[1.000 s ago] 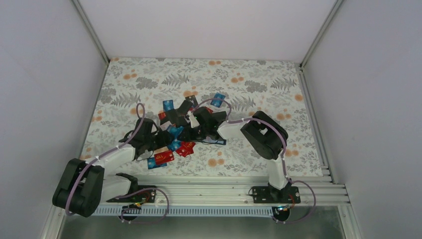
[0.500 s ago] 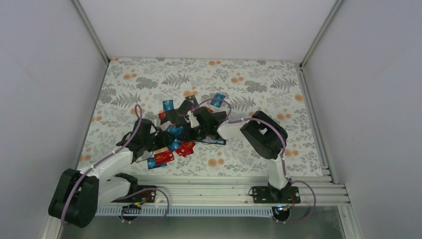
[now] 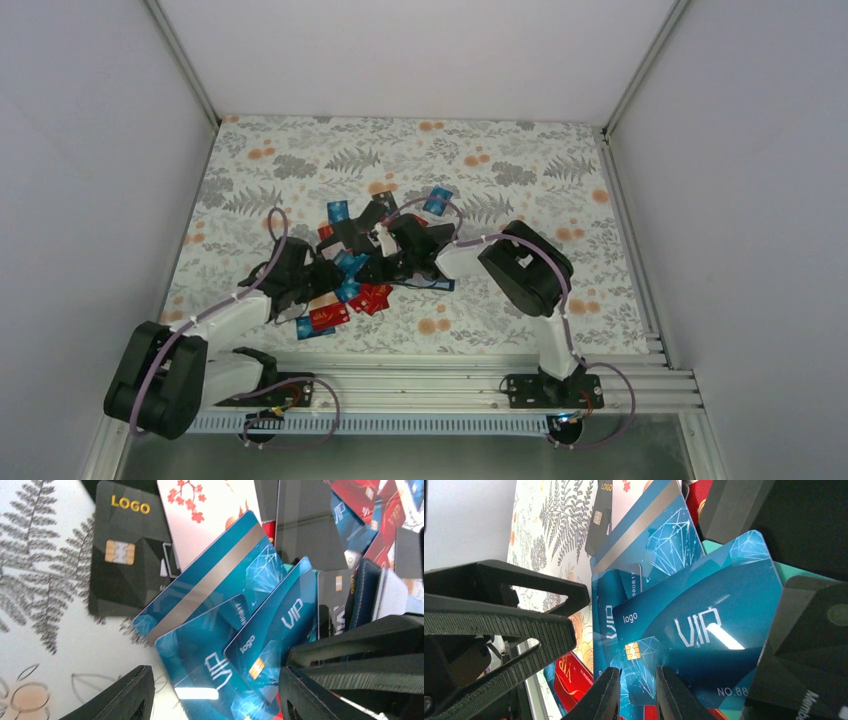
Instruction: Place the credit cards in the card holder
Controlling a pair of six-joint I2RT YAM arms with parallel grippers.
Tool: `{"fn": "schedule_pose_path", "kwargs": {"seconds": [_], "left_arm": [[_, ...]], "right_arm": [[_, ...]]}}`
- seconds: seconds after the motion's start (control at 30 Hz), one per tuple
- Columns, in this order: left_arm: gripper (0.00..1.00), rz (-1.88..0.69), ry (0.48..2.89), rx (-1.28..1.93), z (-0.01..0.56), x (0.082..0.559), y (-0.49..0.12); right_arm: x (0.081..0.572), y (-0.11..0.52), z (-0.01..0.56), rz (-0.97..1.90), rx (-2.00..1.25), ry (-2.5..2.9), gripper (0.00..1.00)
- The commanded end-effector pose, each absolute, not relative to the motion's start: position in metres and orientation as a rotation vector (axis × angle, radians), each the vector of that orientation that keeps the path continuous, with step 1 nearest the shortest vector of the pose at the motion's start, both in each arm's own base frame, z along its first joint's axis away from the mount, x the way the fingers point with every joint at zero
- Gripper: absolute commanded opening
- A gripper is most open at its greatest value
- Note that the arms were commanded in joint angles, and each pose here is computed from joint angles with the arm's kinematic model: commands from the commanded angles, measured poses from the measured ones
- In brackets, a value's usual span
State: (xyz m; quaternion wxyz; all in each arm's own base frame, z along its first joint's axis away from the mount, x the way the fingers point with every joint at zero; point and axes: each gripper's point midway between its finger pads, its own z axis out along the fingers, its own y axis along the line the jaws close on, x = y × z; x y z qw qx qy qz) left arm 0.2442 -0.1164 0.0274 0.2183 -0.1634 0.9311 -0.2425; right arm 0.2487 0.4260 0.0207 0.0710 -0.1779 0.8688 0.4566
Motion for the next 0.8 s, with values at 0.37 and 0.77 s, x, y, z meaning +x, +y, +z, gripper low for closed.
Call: {"fn": "schedule_pose_path", "kwargs": {"seconds": [0.37, 0.77], "left_arm": [[0.63, -0.713, 2.616, -0.501, 0.014, 0.234, -0.116], [0.63, -0.957, 2.416, -0.279, 0.069, 0.245, -0.144]], "right_arm": [[0.222, 0.403, -0.057, 1.223, -0.648, 2.852, 0.2], [0.219, 0.419, -0.051, 1.348, -0.772, 2.81, 0.19]]}}
